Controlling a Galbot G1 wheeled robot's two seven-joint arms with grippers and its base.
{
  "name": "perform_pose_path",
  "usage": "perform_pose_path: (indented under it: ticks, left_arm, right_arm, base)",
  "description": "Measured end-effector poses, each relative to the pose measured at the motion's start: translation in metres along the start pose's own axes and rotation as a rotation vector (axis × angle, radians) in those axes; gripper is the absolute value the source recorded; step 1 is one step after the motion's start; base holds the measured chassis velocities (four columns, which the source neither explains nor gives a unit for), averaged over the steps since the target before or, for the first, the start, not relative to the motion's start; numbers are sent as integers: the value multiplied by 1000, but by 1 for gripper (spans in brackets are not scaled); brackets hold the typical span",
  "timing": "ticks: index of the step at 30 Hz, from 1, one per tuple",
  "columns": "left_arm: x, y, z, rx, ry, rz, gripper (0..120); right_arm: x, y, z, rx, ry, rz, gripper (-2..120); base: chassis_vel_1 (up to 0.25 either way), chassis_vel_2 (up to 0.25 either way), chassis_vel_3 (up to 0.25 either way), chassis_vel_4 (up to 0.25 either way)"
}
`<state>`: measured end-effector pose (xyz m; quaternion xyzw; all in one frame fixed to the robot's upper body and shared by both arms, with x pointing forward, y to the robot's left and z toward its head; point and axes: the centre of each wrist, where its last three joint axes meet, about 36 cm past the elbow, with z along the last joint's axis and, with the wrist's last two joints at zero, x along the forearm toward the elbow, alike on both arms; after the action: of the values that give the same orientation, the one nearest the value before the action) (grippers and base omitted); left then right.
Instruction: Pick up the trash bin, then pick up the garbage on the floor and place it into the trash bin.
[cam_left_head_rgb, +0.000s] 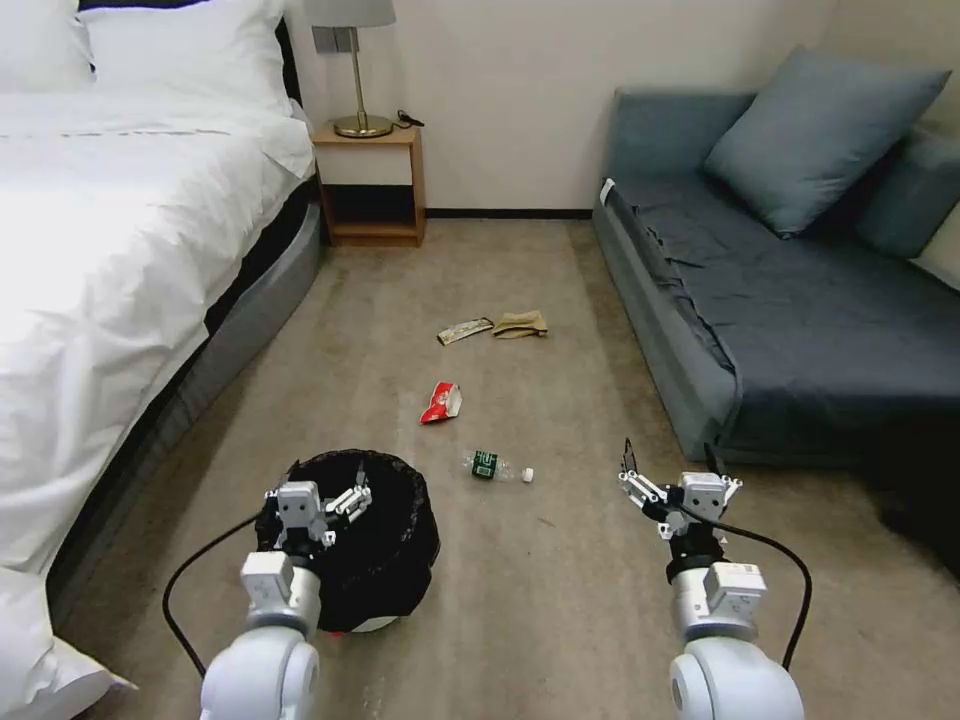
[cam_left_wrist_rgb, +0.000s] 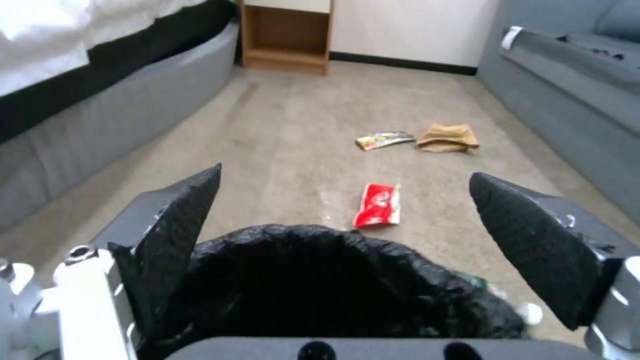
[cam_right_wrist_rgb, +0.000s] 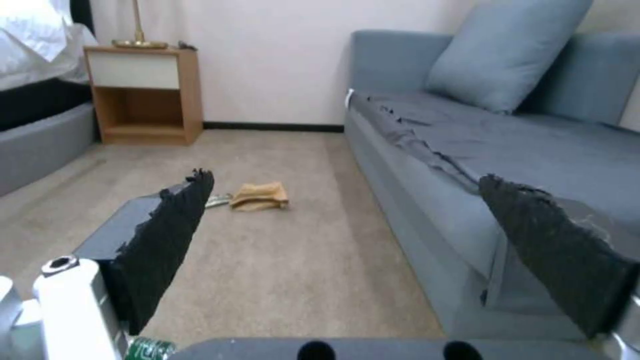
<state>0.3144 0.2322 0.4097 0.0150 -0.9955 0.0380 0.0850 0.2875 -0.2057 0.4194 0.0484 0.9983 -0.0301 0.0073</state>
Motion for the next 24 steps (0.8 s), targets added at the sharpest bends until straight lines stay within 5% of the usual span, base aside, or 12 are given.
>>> perform_pose_path:
  ticks: [9, 16, 20, 24]
  left_arm:
    - [6, 7, -11, -4, 34, -10, 100]
    - [2, 21, -52, 31, 202, -164, 100]
    - [-10, 25, -62, 46, 274, -202, 100]
    - [-28, 32, -58, 45, 319, -226, 100]
  right_arm:
    - [2, -2, 8, 5, -10, -13, 100]
    - [13, 1, 27, 26, -11, -43, 100]
    - [16, 4, 34, 39, -1, -53, 100]
    - [14, 5, 38, 49, 3, -56, 100]
  base:
    - [0, 0, 0, 0]
    - [0, 0, 0, 0]
    - [0, 0, 0, 0]
    - [0, 0, 0, 0]
